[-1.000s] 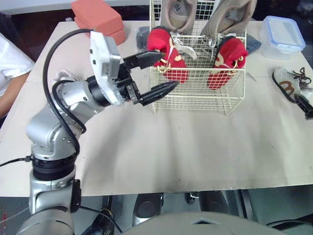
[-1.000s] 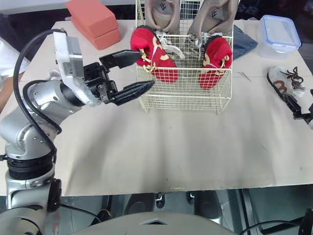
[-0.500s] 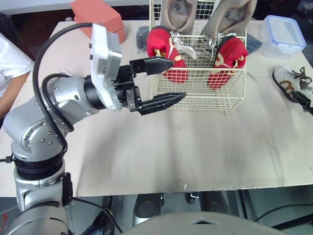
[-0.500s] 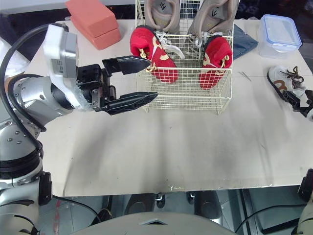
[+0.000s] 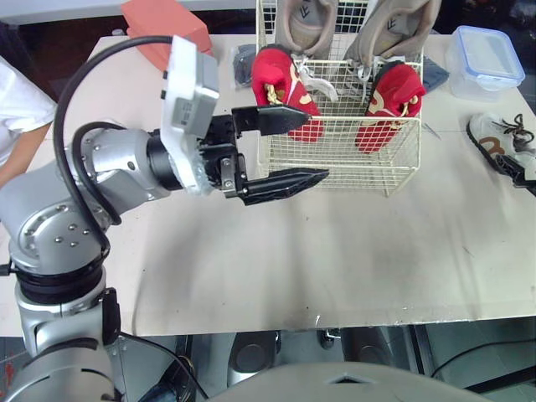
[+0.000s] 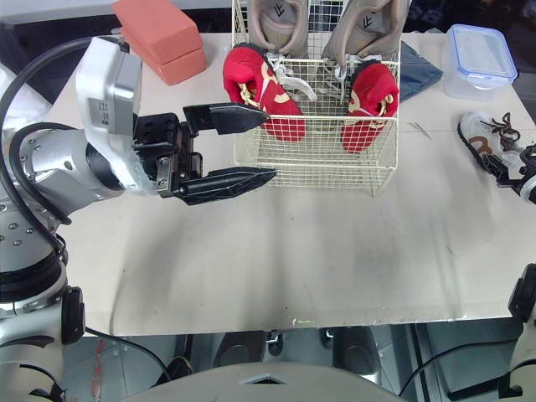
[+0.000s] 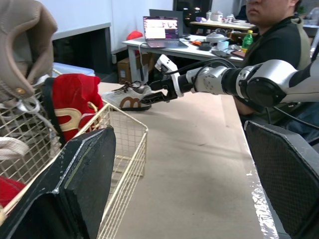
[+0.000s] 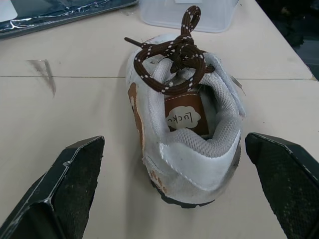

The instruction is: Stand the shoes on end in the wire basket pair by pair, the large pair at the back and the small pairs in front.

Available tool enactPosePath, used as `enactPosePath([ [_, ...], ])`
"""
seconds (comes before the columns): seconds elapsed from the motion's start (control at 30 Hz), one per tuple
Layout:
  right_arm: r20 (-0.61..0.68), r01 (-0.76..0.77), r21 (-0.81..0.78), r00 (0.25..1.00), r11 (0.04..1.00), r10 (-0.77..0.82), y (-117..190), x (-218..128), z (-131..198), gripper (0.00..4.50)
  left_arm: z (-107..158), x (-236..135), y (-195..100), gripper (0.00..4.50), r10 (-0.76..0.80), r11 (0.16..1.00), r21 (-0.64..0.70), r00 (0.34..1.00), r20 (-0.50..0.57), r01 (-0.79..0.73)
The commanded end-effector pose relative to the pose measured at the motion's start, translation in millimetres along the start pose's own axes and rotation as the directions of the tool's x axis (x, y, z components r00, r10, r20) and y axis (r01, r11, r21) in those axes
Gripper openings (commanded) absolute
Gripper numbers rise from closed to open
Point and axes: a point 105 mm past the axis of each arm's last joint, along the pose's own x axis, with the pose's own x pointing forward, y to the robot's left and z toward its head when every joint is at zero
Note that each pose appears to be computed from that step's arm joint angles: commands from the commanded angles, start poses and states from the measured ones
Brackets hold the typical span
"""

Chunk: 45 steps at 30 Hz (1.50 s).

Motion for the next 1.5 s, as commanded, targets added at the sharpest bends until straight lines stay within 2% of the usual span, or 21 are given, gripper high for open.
enactPosePath([
  [0.03, 0.045, 0.049, -0.011, 0.998, 0.999, -0.049, -13.2, -5.6, 19.4, 4.5, 7.4, 4.1, -7.3, 4.48, -0.031, 0.999, 0.039, 0.999, 0.01, 0.031],
  [0.17, 0.047, 0.061, 0.01, 0.997, 0.998, -0.062, -15.0, -5.8, 19.4, 4.5, 8.3, 4.9, -7.7, 4.48, -0.036, 0.999, 0.041, 0.999, 0.011, 0.035],
  [0.2, 0.043, 0.062, 0.007, 0.997, 0.998, -0.062, -15.0, -5.7, 18.7, 3.93, 9.2, 5.2, -7.9, 4.5, -0.039, 0.998, 0.042, 0.999, 0.012, 0.039],
  [0.27, 0.034, 0.06, 0.003, 0.998, 0.998, -0.06, -14.7, -5.6, 17.0, 3.13, 10.7, 5.8, -8.1, 4.5, -0.043, 0.998, 0.043, 0.999, 0.015, 0.043],
  [0.3, 0.031, 0.059, 0.003, 0.998, 0.998, -0.059, -14.6, -5.6, 16.3, 2.58, 11.1, 6.1, -8.4, 4.5, -0.045, 0.998, 0.044, 0.999, 0.016, 0.045],
  [0.37, 0.03, 0.06, 0.006, 0.998, 0.998, -0.06, -14.6, -5.7, 15.5, 1.93, 11.4, 6.9, -8.8, 4.5, -0.05, 0.998, 0.045, 0.999, 0.016, 0.049],
  [0.4, 0.03, 0.06, 0.006, 0.998, 0.998, -0.06, -14.8, -5.9, 15.1, 1.27, 11.4, 7.3, -8.9, 4.5, -0.052, 0.998, 0.044, 0.999, 0.016, 0.051],
  [0.43, 0.029, 0.061, 0.006, 0.998, 0.998, -0.061, -15.0, -6.2, 14.8, 0.81, 11.3, 7.7, -9.0, 4.5, -0.053, 0.998, 0.043, 0.998, 0.017, 0.052],
  [0.5, 0.034, 0.068, 0.007, 0.997, 0.998, -0.068, -16.4, -7.0, 15.4, 0.19, 10.5, 8.5, -8.4, 4.5, -0.055, 0.998, 0.043, 0.998, 0.016, 0.054],
  [0.53, 0.041, 0.07, 0.005, 0.997, 0.998, -0.071, -17.2, -7.6, 16.7, 0.09, 10.1, 8.5, -8.0, 4.5, -0.056, 0.998, 0.042, 0.998, 0.015, 0.055],
  [0.67, 0.106, 0.057, -0.007, 0.993, 0.998, -0.056, -19.4, -11.9, 30.0, 0.09, 8.6, 7.8, -6.9, 4.5, -0.058, 0.997, 0.042, 0.998, 0.013, 0.057],
  [0.8, 0.292, 0.0, -0.11, 0.956, 0.994, 0.032, -16.3, -26.1, 66.8, 0.09, 6.2, 6.2, -5.9, 4.5, -0.055, 0.998, 0.042, 0.998, 0.009, 0.055],
  [0.9, 0.481, -0.014, -0.21, 0.869, 0.978, 0.116, -7.9, -47.0, 97.3, 0.09, 3.7, 3.7, -4.0, 4.5, -0.05, 0.998, 0.04, 0.999, 0.007, 0.05],
  [1.0, 0.555, 0.026, -0.428, 0.797, 0.904, 0.239, 13.0, -74.2, 109.2, 0.09, -1.1, -0.8, -1.1, 4.5, -0.047, 0.998, 0.034, 0.999, 0.002, 0.047],
  [1.1, 0.578, 0.116, -0.631, 0.73, 0.767, 0.365, 42.3, -102.5, 112.9, 0.09, -3.8, -1.7, 1.8, 4.5, -0.06, 0.998, 0.034, 0.998, 0.0, 0.06],
  [1.27, 0.544, 0.243, -0.814, 0.636, 0.527, 0.547, 84.5, -137.1, 109.0, 0.09, -6.5, 0.6, 5.3, 4.5, -0.101, 0.994, 0.039, 0.995, 0.0, 0.101],
  [1.5, 0.352, 0.19, -0.936, 0.526, 0.296, 0.774, 145.0, -163.8, 98.1, 0.09, -7.3, 4.5, 12.4, 4.5, -0.157, 0.986, 0.058, 0.988, -0.006, 0.157],
])
